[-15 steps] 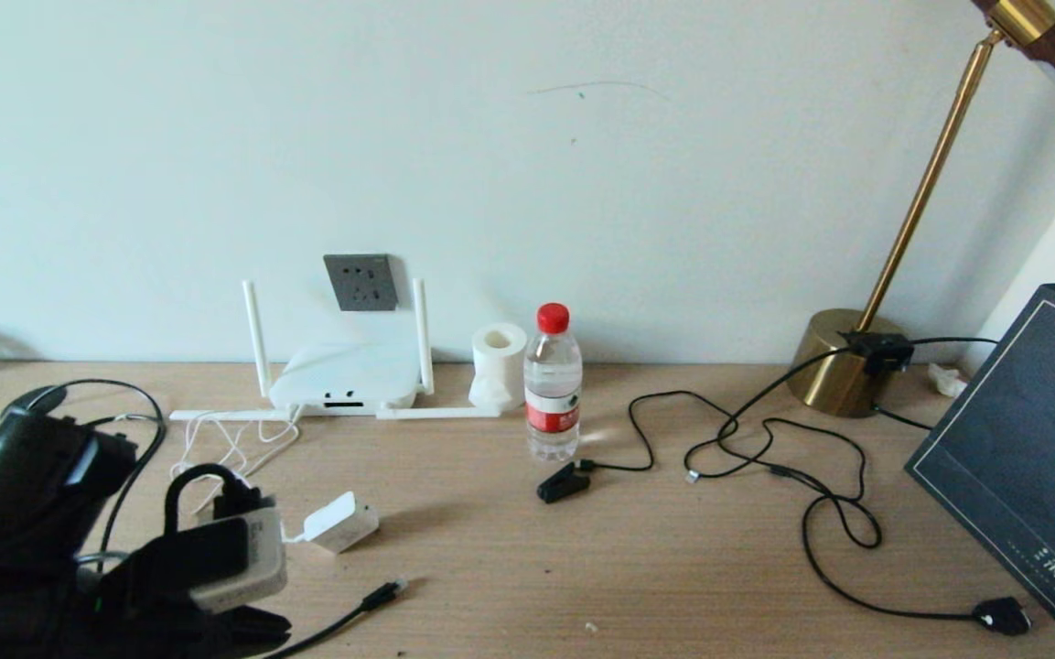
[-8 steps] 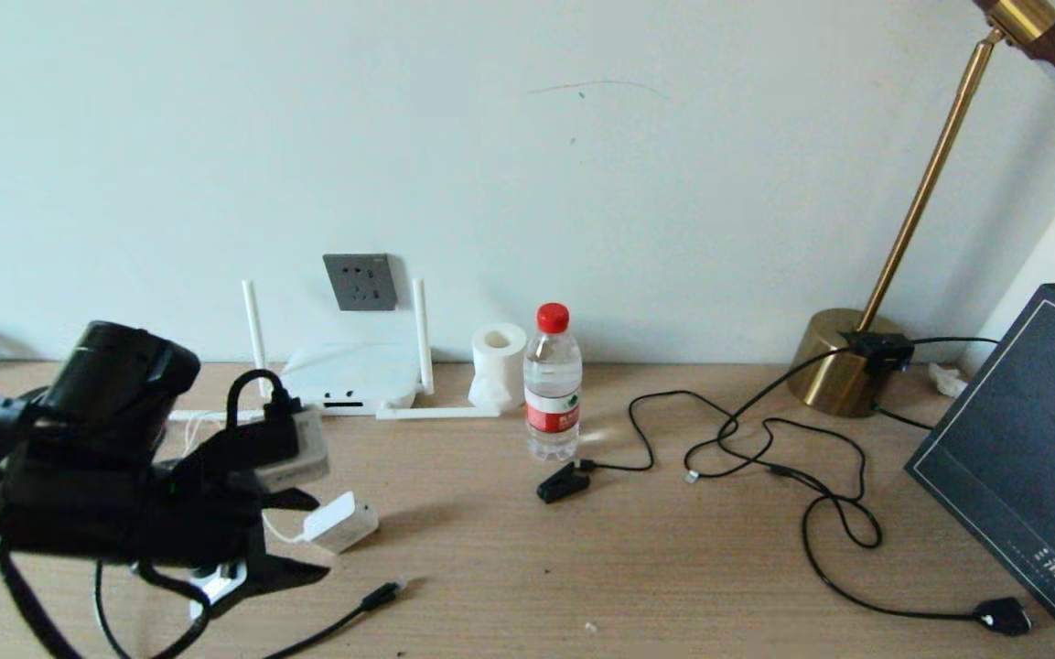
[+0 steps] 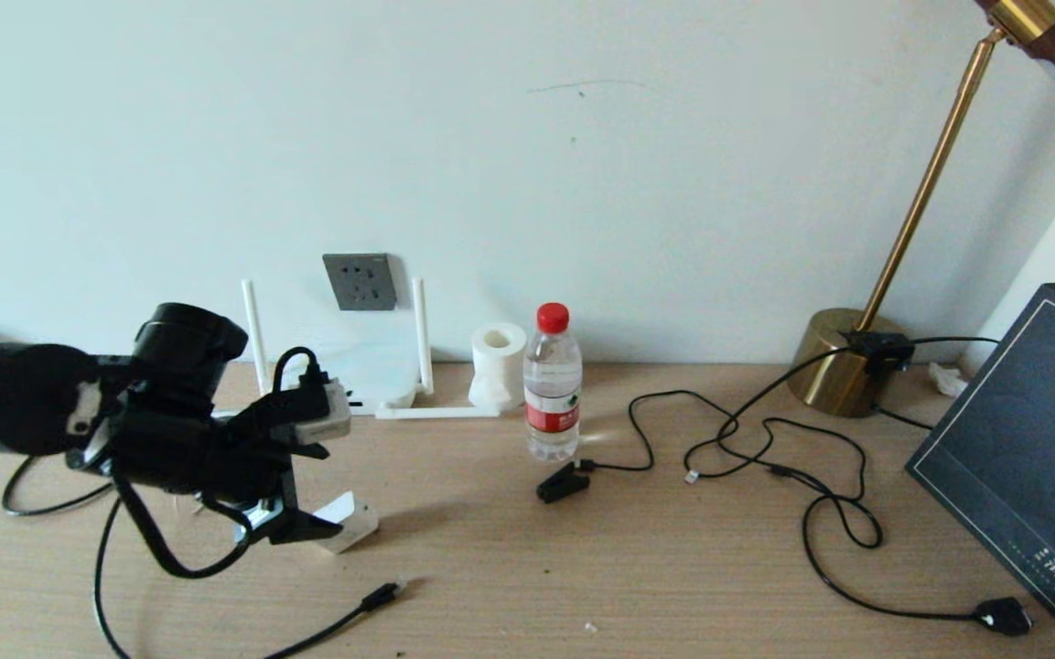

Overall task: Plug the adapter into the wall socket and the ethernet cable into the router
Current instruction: Pick up plug

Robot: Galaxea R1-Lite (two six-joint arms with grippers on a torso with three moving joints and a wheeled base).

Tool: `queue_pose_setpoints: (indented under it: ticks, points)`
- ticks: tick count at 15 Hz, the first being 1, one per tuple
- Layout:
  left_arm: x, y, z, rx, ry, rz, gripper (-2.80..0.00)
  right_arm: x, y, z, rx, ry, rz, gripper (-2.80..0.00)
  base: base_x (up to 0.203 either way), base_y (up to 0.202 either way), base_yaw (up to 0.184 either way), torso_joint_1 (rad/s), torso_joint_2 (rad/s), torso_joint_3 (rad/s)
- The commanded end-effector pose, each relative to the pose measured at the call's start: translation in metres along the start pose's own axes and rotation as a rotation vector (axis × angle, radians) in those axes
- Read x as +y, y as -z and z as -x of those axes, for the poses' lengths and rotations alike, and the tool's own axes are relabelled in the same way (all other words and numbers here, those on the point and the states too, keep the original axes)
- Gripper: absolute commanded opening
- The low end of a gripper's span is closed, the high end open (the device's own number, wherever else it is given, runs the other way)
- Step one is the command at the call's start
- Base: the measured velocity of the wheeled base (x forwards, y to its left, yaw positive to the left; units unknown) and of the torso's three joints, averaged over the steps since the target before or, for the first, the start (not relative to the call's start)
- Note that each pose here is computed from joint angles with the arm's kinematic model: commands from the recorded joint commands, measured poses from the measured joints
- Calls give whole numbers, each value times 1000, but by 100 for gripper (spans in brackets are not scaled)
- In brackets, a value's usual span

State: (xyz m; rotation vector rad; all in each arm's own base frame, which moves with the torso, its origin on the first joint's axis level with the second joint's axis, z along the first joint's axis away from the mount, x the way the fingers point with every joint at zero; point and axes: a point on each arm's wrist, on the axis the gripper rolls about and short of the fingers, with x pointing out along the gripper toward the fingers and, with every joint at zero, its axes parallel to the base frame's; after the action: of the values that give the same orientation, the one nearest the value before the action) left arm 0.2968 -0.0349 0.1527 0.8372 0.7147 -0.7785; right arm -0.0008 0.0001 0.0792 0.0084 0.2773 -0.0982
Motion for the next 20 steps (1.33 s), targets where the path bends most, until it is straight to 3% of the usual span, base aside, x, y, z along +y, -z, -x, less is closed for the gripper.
queue_pose_setpoints:
  ticks: [1, 10, 11, 20]
  points:
    - [6, 3, -20, 3, 17, 1, 0, 0, 0, 0, 0, -1, 1, -280, 0, 0, 0, 0, 0, 0]
    - [6, 5, -37, 13, 43, 1, 0, 0, 0, 0, 0, 0, 1, -280, 0, 0, 0, 0, 0, 0]
    - [6, 5, -38, 14, 46, 1, -280, 0, 0, 0, 0, 0, 1, -280, 0, 0, 0, 0, 0, 0]
    - [1, 3, -30, -9, 50, -7, -280, 0, 0, 0, 0, 0, 1, -280, 0, 0, 0, 0, 0, 0]
